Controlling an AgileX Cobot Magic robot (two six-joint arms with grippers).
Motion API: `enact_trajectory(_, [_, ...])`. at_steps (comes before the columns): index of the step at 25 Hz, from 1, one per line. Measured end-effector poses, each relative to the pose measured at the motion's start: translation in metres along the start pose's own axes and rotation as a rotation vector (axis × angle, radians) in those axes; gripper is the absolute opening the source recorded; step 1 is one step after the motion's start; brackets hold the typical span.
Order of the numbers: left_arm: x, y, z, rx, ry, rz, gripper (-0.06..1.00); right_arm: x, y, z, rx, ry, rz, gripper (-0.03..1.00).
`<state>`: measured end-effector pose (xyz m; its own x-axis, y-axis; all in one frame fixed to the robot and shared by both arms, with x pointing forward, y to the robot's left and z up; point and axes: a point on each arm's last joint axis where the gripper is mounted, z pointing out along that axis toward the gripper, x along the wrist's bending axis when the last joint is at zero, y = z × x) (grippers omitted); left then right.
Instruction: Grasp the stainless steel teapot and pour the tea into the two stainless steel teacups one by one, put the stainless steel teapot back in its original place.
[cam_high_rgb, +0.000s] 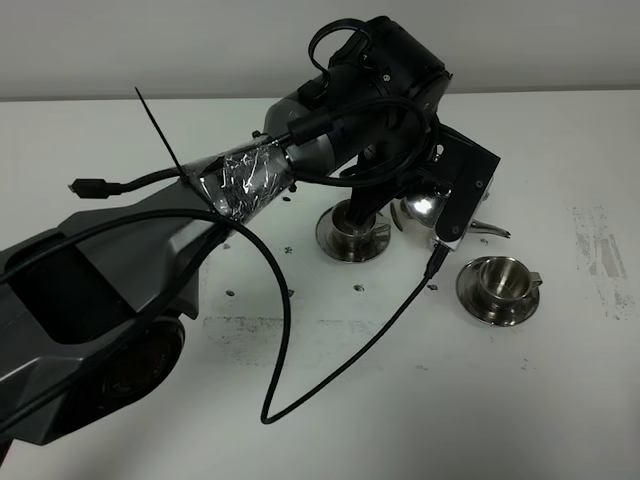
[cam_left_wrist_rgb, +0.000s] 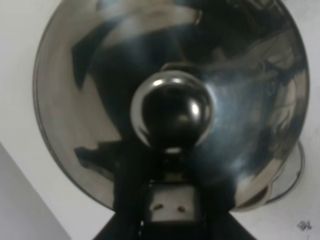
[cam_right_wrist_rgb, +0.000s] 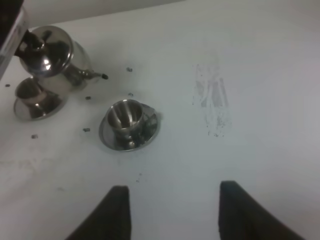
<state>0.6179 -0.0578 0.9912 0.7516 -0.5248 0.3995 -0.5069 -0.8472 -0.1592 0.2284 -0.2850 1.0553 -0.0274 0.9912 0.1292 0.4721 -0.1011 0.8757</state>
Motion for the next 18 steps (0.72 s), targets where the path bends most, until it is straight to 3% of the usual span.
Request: enact_trajectory(18, [-0.0011, 0.0099, 0.0058, 0.057, 0.022, 0.060, 0.19, 0.0000, 0.0000, 0.0000, 0.000, 0.000, 0.000, 0.40])
